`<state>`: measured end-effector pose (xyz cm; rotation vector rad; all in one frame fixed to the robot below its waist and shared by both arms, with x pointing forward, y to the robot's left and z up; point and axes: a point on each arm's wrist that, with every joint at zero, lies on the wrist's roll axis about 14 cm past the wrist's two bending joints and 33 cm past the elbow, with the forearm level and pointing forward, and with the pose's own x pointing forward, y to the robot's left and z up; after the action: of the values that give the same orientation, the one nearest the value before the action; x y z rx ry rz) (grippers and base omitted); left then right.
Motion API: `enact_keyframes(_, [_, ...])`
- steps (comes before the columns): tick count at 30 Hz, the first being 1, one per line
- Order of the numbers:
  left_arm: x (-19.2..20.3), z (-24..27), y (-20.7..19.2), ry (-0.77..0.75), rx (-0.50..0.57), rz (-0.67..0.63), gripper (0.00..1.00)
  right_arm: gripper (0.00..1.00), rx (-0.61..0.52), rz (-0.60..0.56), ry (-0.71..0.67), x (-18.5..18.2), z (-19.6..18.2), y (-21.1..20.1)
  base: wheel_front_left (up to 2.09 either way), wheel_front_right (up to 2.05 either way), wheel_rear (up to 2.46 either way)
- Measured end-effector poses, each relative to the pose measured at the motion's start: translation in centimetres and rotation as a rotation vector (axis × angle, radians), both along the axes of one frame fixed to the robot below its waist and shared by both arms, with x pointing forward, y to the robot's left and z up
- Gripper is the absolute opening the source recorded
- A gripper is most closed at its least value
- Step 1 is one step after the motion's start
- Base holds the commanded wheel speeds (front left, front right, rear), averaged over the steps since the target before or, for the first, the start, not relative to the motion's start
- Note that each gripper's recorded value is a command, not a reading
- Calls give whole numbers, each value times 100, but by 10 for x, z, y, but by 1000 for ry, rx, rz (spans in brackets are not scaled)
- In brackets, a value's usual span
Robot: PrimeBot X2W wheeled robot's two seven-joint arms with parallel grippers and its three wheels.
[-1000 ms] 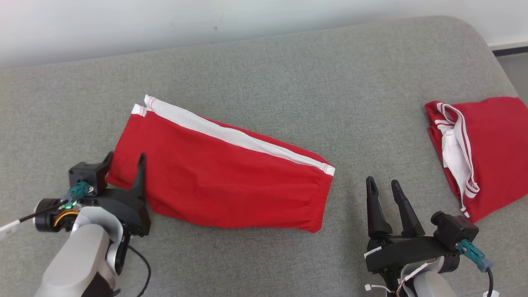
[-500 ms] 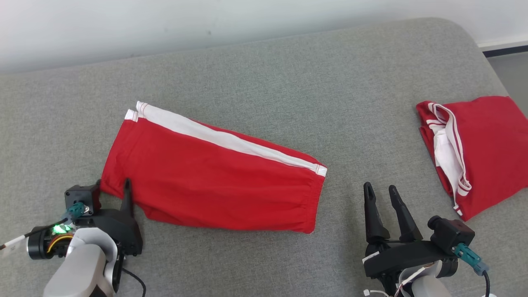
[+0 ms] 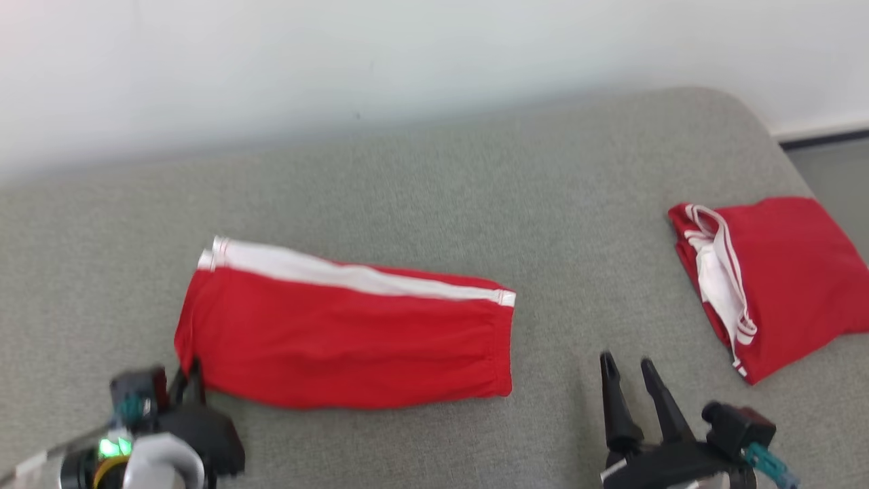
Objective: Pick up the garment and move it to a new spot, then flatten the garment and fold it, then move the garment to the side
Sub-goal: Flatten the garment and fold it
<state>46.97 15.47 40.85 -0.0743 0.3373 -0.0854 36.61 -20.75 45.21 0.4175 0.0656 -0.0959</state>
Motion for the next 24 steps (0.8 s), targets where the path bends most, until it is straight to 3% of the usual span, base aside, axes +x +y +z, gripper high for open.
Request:
enact_keyframes(15, [-75,8,19,-70,-57,128,0,100,14,31,-32,-19,9,13,0,0,0])
enact_keyframes(16, [-77,7,19,-70,-57,131,12,100,14,34,-33,-19,9,13,0,0,0])
enact_keyframes(17, [-79,8,20,-76,-57,135,34,100,14,36,-33,-18,9,14,0,0,0])
enact_keyframes(19, [-81,11,20,-89,-51,137,41,100,11,39,-33,-18,9,15,0,0,0])
enact_keyframes(20, [-81,13,20,-100,-38,130,76,100,9,40,-33,-18,9,15,0,0,0])
enact_keyframes(21, [-82,15,20,-110,-32,128,100,100,9,39,-34,-18,10,14,0,0,0])
enact_keyframes(24, [-86,20,23,-135,-3,126,100,100,0,41,-39,-17,11,14,0,0,0])
